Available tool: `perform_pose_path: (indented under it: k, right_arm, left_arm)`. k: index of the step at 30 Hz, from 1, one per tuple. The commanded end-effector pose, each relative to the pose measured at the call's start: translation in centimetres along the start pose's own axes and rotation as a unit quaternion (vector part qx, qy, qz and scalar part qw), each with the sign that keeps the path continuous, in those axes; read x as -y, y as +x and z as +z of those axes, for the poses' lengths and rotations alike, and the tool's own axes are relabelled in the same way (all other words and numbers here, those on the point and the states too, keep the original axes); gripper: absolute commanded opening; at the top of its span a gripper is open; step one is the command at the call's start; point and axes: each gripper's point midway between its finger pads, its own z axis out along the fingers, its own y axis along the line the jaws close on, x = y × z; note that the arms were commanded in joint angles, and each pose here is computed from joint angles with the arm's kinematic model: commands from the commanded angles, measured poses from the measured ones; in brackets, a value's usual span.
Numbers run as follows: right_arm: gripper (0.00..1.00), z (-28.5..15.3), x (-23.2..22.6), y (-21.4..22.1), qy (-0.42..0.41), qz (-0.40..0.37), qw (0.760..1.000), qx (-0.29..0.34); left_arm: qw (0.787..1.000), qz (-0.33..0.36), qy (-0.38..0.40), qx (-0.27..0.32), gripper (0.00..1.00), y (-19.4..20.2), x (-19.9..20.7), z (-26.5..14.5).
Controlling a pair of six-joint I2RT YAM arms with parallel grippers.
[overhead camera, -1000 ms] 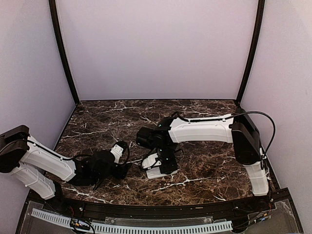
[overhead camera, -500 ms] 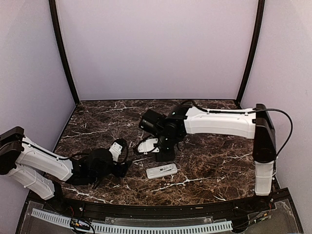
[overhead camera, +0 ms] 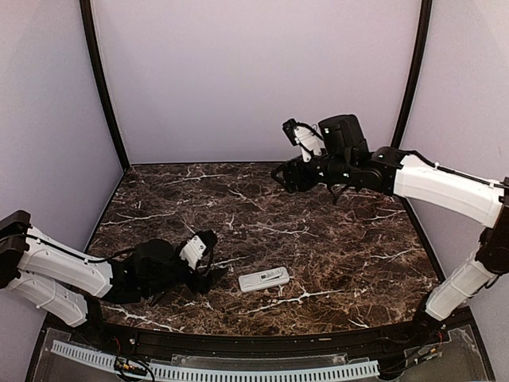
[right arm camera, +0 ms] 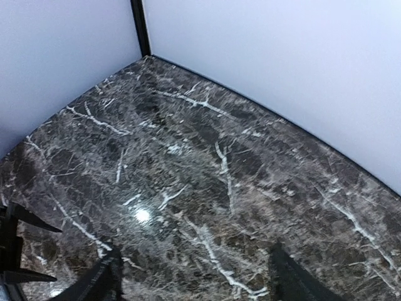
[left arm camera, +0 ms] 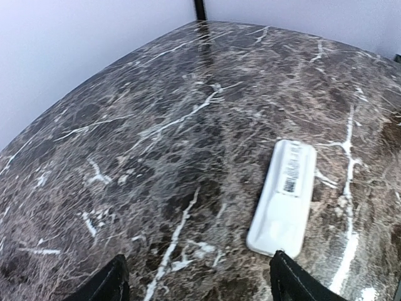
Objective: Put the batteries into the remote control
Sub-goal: Load the battery cover onto the remote control without the battery cover.
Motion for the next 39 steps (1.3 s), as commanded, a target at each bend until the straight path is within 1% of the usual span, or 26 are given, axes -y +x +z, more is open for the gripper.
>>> perform_pose_path:
  k: [1,3,4,5,6,9,12,14,15,18,22,28,33,39]
  right_arm:
    - [0.65,1.2,-2.6,6.9,-0.039,0.174,0.971,-0.159]
    - [0.62,0.8,-3.0,10.0,-0.033,0.222,0.954,-0.197]
    - [0.61,0.5,-3.0,12.2,-0.019,0.244,0.943,-0.226]
    - [0.60,0.2,-3.1,13.5,-0.012,0.253,0.936,-0.243]
    - [0.60,0.1,-3.7,14.6,-0.012,0.253,0.932,-0.258]
    - [0.54,0.0,-5.4,17.2,-0.021,0.249,0.922,-0.295]
    - [0.43,0.2,-6.2,19.6,-0.030,0.253,0.908,-0.333]
    - [0.39,0.4,-6.6,20.7,-0.039,0.255,0.903,-0.342]
    - [0.38,0.7,-7.0,21.0,-0.051,0.257,0.902,-0.344]
    - [0.37,1.6,-8.1,22.0,-0.078,0.255,0.894,-0.361]
    - [0.34,2.1,-8.0,23.3,-0.075,0.250,0.887,-0.380]
    - [0.29,2.6,-7.8,23.6,-0.084,0.254,0.887,-0.376]
    - [0.25,3.0,-7.9,23.7,-0.095,0.258,0.885,-0.377]
    - [0.21,3.4,-7.9,24.1,-0.095,0.257,0.883,-0.383]
  left_arm:
    - [0.991,0.054,0.121,0.028,0.76,-1.4,4.5,0.2]
    - [0.984,0.075,0.162,0.023,0.75,-1.3,6.1,0.8]
    - [0.979,0.088,0.183,0.019,0.73,-1.0,6.9,1.0]
    - [0.977,0.093,0.192,0.012,0.72,-0.8,7.4,1.7]
    - [0.973,0.104,0.208,0.012,0.69,-0.7,8.0,1.9]
    - [0.963,0.126,0.237,-0.007,0.67,0.0,9.4,3.5]
    - [0.958,0.140,0.251,-0.012,0.66,0.0,10.1,4.5]
    - [0.955,0.140,0.261,-0.014,0.66,0.3,10.4,5.2]
    - [0.954,0.139,0.265,-0.011,0.65,-0.1,10.5,5.5]
    - [0.951,0.132,0.277,-0.027,0.62,0.4,10.8,6.8]
    - [0.952,0.125,0.278,-0.038,0.60,0.2,10.9,8.3]
    - [0.955,0.116,0.268,-0.043,0.58,-0.4,10.3,10.0]
    - [0.954,0.097,0.279,-0.057,0.56,0.1,10.2,10.6]
    - [0.951,0.093,0.286,-0.075,0.54,1.3,10.3,10.7]
